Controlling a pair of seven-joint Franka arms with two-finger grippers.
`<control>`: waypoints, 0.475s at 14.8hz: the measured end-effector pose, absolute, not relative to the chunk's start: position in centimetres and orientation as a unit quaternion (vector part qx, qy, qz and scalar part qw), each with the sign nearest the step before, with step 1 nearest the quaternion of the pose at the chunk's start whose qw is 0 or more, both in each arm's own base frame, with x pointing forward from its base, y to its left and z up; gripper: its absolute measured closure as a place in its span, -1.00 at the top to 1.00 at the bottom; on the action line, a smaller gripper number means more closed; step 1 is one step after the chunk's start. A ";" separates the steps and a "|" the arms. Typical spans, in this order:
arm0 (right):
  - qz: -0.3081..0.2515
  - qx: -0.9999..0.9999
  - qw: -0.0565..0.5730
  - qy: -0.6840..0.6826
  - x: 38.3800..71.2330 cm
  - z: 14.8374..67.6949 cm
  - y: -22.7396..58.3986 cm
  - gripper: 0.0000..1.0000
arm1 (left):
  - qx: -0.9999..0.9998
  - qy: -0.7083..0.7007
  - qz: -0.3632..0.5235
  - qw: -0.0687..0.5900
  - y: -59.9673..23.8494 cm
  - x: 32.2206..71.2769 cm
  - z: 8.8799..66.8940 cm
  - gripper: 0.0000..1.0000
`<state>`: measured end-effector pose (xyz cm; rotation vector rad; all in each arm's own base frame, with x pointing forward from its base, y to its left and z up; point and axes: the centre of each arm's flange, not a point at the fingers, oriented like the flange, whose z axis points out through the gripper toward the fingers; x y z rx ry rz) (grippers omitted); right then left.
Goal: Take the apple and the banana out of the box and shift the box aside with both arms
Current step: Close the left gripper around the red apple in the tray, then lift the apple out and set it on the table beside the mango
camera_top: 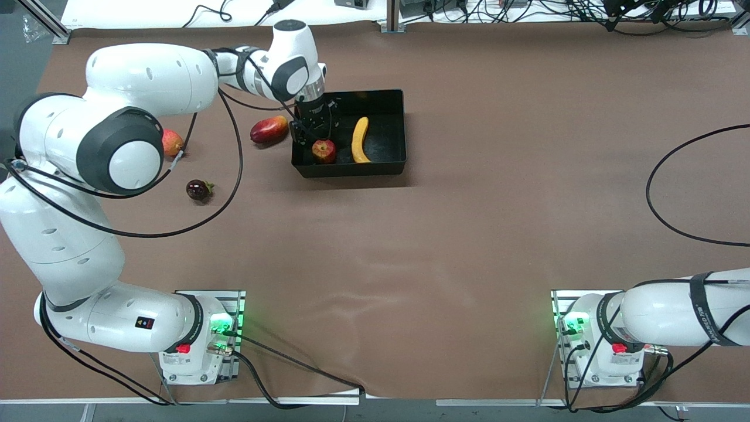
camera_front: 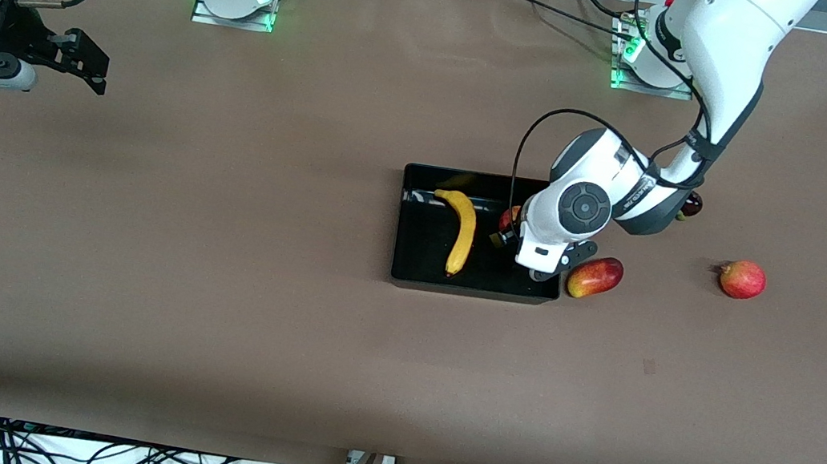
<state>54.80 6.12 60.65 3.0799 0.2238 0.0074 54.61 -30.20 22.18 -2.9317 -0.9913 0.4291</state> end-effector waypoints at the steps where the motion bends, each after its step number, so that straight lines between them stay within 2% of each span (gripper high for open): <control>1: 0.002 0.997 0.027 0.072 54.8 60.7 6.1 1.00 | -0.938 -0.317 0.140 0.011 -30.1 54.3 21.4 1.00; 4: 0.002 0.997 0.027 0.072 54.8 60.6 6.1 1.00 | -0.937 -0.314 0.151 0.020 -30.0 53.5 19.5 1.00; 6: 0.002 0.997 0.027 0.072 54.8 60.7 6.1 1.00 | -0.937 -0.314 0.154 0.022 -30.0 53.4 18.9 0.90; 7: 0.002 0.997 0.027 0.072 54.8 60.6 6.1 1.00 | -0.937 -0.314 0.153 0.021 -30.0 53.4 18.9 0.73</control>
